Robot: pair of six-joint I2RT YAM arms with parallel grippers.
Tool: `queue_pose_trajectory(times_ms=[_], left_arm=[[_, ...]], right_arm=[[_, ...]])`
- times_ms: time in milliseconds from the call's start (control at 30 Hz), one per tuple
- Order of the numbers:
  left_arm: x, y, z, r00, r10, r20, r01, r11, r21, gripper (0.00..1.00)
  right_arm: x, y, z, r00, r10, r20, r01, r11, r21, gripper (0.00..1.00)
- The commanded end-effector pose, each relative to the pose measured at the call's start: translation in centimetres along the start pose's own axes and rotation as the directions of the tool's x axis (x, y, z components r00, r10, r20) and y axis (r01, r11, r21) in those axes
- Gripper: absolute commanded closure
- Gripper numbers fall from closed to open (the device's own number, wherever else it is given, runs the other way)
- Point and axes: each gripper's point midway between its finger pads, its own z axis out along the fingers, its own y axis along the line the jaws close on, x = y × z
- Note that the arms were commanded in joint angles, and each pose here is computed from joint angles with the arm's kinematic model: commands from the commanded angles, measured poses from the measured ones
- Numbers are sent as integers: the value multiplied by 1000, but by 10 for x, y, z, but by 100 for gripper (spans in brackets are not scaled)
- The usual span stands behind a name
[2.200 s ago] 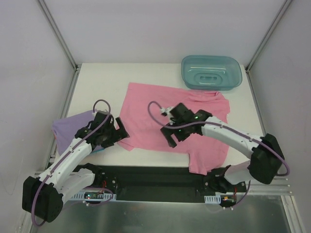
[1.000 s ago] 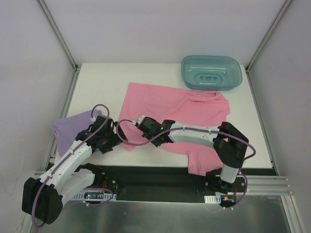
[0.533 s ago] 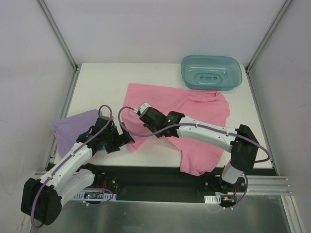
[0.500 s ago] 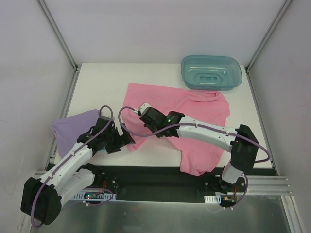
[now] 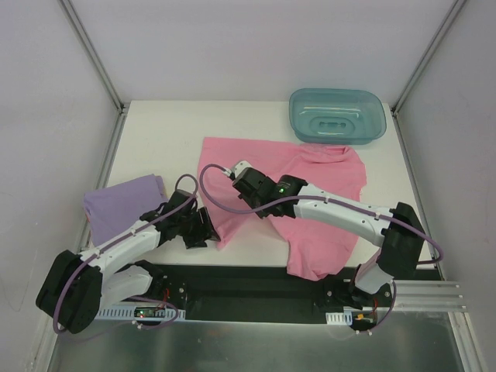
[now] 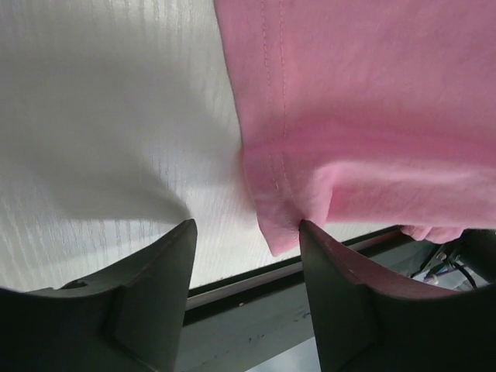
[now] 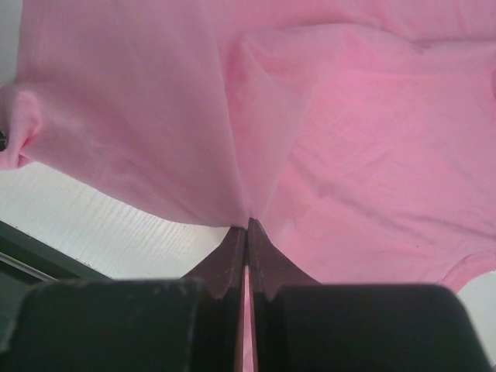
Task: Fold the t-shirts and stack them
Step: Flatten out the tshirt
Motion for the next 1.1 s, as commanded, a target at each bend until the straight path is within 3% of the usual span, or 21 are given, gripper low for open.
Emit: queue_pose_trajectory(times_ms=[0,133,200,500,633,733,867,1067], left_arm=[[-11,-16,7,1000,11,19,-11,999,37,49],[-4,-26,12,1000,27,-14,-26,997,73,51],[0,-25,14,999,23,-24,-21,997,73,57],[15,-22,16,998,-1,-64,7,995,97,100],[16,-18,12,999,-2,-46,7,995,96,100],[11,-4,6,1000,-1,-9,1,1000,8,100],[-19,-4,-18,990,77,122,-67,994,-83,100],[-52,-15,-56,954,189,234,-156,976,-154,100]], right_arm=[[4,-3,-11,1000,29,8,-29,1000,-6,99],[8,-4,-7,999,38,-7,-38,999,-2,99],[8,-5,-6,999,46,-8,-46,999,2,99],[10,-11,-4,998,62,-20,-62,998,18,99],[14,-15,-4,998,65,-27,-64,997,32,99],[16,-17,-6,997,67,-27,-66,997,39,99],[17,-14,-9,998,65,-23,-65,998,11,99],[21,1,-8,998,48,-34,-50,996,-71,99]])
